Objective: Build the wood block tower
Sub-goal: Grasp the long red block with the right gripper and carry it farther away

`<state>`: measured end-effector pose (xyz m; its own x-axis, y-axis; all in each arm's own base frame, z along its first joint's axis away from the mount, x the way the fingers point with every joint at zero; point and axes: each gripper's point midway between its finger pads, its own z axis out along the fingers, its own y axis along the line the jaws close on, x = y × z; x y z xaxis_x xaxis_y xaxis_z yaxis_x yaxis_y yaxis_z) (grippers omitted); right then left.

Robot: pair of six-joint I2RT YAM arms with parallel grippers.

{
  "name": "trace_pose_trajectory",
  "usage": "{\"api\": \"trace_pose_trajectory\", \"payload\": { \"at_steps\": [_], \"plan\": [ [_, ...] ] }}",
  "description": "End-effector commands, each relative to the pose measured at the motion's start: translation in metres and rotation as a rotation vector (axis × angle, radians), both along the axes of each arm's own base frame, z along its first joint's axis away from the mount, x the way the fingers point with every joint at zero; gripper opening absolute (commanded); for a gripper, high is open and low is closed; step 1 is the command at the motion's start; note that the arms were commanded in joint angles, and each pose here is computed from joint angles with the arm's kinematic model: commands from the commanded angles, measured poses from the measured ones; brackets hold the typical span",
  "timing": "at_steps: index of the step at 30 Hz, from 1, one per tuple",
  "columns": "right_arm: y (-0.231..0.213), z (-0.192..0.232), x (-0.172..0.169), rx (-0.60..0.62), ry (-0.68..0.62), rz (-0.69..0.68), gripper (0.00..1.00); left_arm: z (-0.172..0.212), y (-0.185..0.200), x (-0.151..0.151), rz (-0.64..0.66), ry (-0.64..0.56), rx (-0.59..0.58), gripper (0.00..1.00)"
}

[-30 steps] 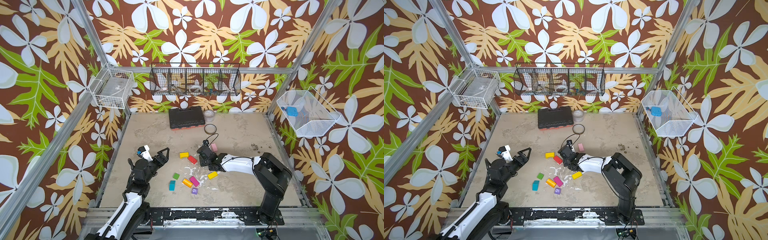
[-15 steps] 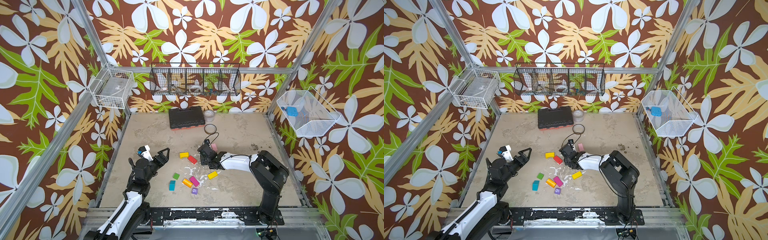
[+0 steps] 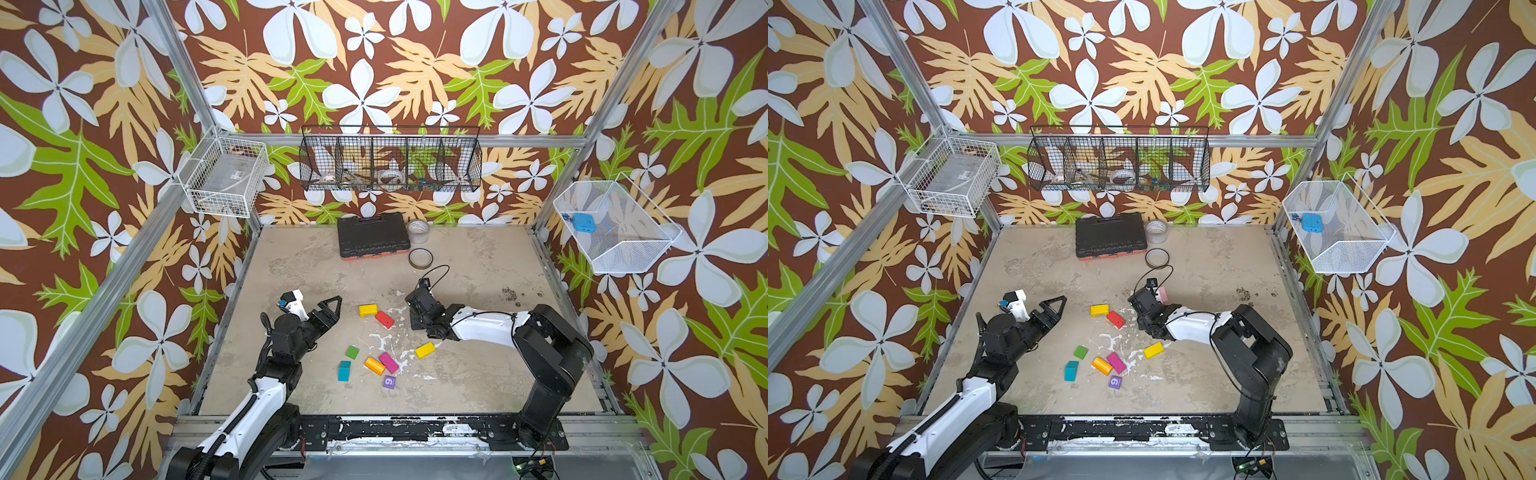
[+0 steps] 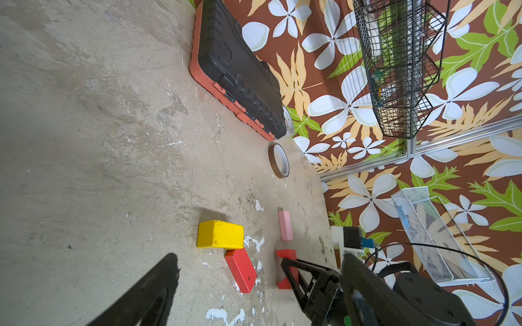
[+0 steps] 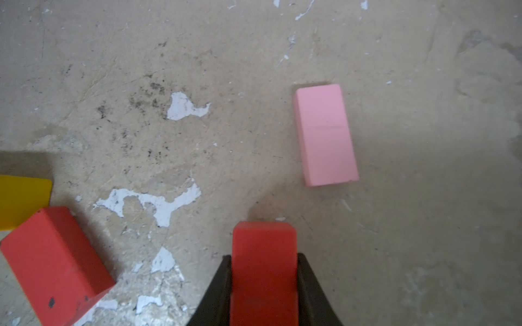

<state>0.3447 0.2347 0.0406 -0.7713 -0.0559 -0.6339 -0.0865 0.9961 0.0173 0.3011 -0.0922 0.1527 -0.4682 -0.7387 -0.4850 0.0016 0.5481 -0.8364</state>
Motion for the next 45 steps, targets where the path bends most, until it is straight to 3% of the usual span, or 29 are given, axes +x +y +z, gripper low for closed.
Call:
{"api": "trace_pose_trajectory", "payload": {
  "at_steps": [1,17,21,33,45],
  "plan": [
    [-0.018,0.008,0.004,0.001,-0.044,-0.06,0.24,0.011,-0.005,0.003,-0.019,-0.039,-0.003,0.9],
    [-0.129,0.001,0.008,-0.087,-0.018,-0.249,0.22,0.009,-0.008,0.006,-0.032,-0.025,0.009,0.89],
    [-0.128,-0.006,0.012,-0.033,0.011,-0.225,0.19,0.01,-0.009,0.006,-0.034,-0.026,0.008,0.89],
    [-0.13,-0.008,0.013,-0.046,0.019,-0.234,0.2,0.009,-0.01,0.006,-0.041,-0.018,0.005,0.89],
    [-0.129,-0.011,0.014,-0.046,0.028,-0.233,0.45,0.006,-0.011,0.007,-0.043,-0.008,0.007,0.89]
  ]
}}
